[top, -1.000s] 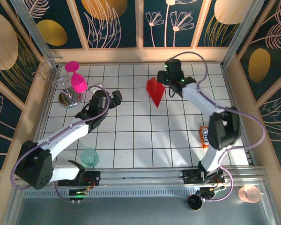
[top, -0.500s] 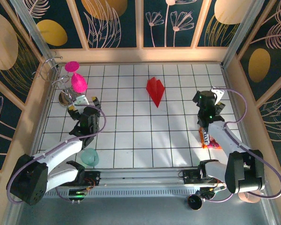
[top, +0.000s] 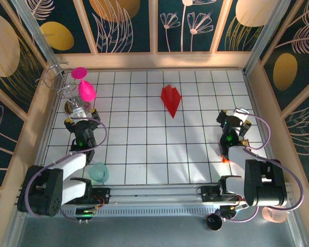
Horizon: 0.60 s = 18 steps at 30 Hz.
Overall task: Fold a paper plane with a square sheet of paper (pick it up from the middle)
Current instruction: Move the paper plane to the top-center of the table, then reset both arms
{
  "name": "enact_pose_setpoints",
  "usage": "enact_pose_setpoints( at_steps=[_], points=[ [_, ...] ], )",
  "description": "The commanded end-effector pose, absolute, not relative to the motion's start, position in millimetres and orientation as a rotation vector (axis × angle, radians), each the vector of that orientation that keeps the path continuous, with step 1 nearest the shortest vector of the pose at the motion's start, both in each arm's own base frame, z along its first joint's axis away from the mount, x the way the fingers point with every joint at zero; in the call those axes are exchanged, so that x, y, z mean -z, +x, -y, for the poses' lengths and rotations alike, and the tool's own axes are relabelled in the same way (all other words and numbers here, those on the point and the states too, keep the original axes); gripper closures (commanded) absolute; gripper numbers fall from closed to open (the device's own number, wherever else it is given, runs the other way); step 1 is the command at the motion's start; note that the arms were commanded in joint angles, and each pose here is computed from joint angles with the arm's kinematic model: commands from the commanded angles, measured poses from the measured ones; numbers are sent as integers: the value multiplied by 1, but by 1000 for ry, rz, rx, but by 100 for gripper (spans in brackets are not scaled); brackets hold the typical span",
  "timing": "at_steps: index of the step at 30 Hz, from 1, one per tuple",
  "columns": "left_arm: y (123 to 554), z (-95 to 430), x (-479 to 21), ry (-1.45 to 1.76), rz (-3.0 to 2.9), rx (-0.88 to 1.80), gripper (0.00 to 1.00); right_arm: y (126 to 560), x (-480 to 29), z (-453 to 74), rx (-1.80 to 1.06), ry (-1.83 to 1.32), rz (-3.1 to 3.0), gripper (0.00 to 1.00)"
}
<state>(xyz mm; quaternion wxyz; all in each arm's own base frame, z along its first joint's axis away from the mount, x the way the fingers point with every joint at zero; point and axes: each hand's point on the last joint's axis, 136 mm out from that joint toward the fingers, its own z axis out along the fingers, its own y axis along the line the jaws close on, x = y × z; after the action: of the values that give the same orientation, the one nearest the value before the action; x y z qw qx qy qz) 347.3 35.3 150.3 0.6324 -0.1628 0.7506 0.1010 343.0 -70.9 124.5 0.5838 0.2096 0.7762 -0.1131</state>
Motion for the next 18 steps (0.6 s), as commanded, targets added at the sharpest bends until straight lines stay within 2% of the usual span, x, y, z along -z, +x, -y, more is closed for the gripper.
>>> enact_pose_setpoints(
  at_steps=[1,6,14,18],
  points=[
    [355,-21,-163,-249,-1626,-111,1,355,-151,63,190,387,-1667,1],
    [362,-19,-162,-189,-1598,-78,1,366,-140,47,110,263,-1710,1],
    [372,-25,-141,-192,-1613,-33,1,349,-157,26,-94,181,-1573,1],
    [373,-24,-141,-186,-1618,-29,1,363,-141,25,-96,177,-1623,1]
  ],
)
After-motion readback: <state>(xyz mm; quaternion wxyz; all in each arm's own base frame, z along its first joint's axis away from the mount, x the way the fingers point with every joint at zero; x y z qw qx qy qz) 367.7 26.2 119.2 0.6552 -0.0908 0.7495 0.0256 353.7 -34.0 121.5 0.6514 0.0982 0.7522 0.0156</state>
